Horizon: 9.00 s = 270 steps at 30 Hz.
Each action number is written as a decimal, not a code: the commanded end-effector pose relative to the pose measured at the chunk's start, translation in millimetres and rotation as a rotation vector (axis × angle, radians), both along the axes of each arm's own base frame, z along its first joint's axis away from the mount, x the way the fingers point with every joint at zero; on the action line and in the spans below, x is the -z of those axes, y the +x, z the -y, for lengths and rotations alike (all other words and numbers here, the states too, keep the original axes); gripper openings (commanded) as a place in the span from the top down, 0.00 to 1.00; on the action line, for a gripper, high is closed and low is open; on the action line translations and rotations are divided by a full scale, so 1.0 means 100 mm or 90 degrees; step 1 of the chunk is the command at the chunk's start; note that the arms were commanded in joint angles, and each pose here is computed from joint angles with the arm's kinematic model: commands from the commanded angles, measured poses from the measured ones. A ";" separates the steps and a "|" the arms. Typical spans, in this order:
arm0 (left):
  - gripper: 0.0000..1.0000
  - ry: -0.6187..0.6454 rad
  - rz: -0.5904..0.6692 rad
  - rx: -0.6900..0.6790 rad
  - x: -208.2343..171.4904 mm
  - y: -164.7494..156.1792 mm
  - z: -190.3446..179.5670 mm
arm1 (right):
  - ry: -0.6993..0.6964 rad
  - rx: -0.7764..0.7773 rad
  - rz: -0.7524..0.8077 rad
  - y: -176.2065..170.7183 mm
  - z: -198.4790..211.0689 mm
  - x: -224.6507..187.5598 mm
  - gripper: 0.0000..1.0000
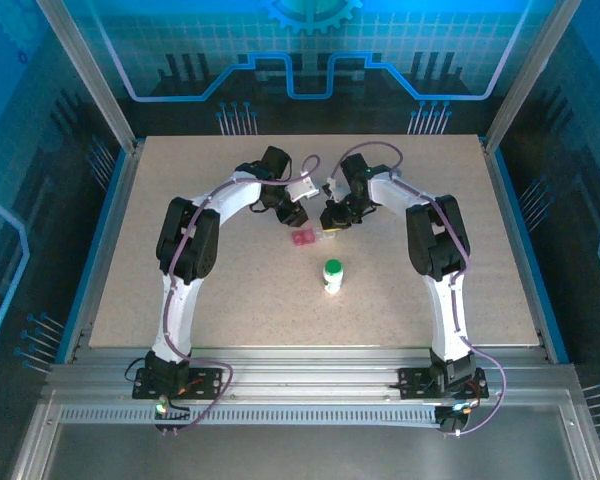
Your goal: Sort the pills into containers
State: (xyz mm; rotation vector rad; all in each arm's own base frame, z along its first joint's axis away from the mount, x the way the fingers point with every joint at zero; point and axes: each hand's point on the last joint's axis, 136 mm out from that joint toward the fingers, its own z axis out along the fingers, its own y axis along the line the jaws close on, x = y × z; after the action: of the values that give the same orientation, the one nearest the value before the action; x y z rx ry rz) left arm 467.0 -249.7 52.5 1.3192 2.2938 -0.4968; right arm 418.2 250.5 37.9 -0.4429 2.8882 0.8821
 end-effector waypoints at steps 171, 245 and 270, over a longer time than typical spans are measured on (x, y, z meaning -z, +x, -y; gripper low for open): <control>0.71 -0.520 0.253 0.213 -1.82 -2.38 0.63 | 0.035 -0.441 0.400 -1.85 -0.24 -2.54 0.33; 1.00 -0.614 0.209 0.381 -1.90 -2.63 0.66 | 0.404 -0.579 0.665 -2.24 -0.32 -2.91 0.52; 1.00 -0.466 0.268 0.363 -1.44 -2.52 0.60 | 0.473 -0.484 0.448 -2.16 -0.25 -3.02 1.00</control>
State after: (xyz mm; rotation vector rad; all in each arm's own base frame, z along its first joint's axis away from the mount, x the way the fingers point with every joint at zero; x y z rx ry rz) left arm 218.8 -312.9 214.4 1.4104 1.1910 -1.0655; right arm 202.7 282.4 311.9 -1.4769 1.5977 1.3197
